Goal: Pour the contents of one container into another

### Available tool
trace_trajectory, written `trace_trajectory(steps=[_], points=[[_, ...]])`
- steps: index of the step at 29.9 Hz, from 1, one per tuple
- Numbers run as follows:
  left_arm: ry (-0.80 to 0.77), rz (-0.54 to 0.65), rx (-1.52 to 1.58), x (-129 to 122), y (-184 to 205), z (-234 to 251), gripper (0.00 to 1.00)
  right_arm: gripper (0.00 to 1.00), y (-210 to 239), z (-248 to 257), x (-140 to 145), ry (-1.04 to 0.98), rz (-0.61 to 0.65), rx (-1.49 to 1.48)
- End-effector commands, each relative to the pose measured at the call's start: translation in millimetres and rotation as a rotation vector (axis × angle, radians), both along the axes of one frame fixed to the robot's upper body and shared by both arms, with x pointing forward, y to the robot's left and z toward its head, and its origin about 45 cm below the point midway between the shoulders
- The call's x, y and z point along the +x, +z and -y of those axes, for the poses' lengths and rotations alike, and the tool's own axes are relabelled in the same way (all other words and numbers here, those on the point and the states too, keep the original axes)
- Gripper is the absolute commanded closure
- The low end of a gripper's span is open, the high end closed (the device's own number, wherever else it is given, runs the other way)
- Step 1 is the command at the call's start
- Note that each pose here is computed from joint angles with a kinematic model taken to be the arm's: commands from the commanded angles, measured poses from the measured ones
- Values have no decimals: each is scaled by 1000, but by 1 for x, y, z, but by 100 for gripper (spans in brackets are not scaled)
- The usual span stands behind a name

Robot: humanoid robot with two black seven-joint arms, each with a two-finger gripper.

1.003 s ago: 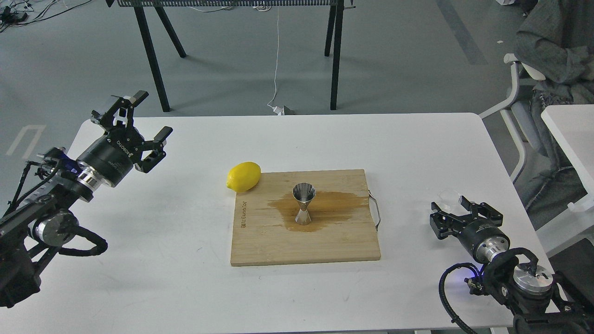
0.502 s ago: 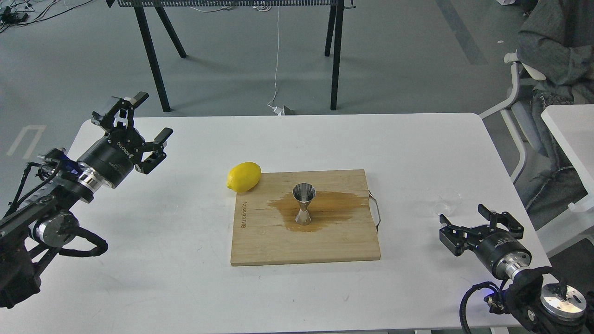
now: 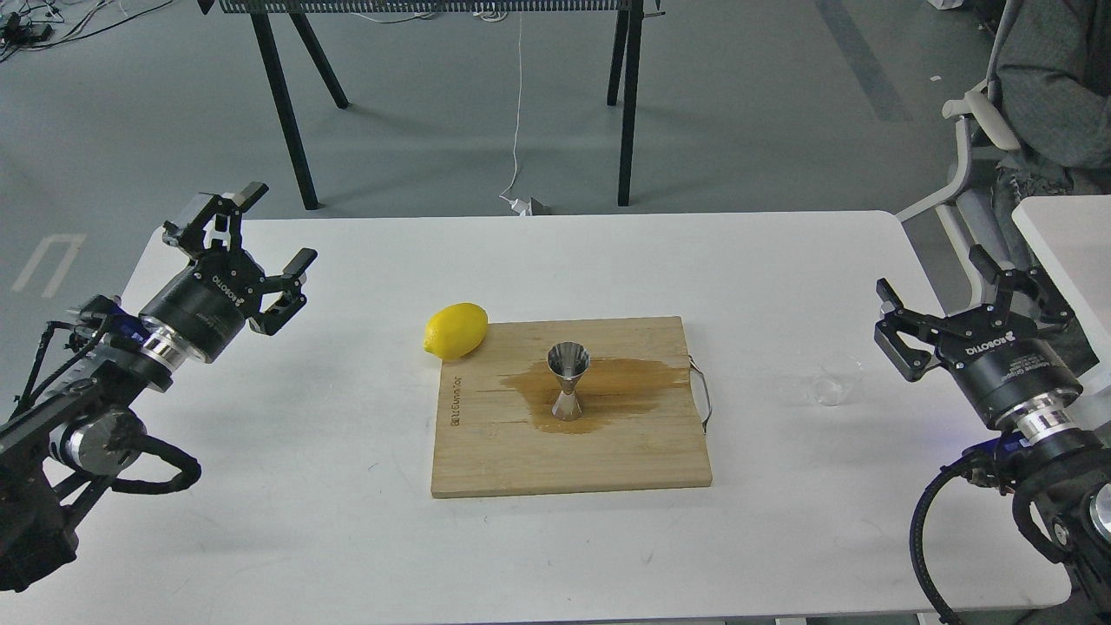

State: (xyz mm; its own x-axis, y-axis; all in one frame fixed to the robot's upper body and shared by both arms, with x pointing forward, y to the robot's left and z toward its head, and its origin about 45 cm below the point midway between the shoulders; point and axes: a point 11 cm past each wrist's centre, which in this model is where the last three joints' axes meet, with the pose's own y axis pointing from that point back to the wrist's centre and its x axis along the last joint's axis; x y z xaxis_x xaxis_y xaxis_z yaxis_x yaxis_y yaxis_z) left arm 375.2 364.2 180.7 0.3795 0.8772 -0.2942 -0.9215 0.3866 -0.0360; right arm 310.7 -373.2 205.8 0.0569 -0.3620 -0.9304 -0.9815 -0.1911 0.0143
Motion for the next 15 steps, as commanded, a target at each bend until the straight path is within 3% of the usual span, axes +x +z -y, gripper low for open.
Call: trace_trajectory(steps=[1, 6, 15], points=[[27, -5, -32, -2, -1, -5, 1, 3, 23, -1, 36, 11, 89, -62], [37, -2, -38, -2, 0, -8, 1, 3, 33, -2, 71, 16, 150, -57], [36, 0, -46, -1, 0, -5, 1, 3, 29, -22, 77, 34, 174, 2]])
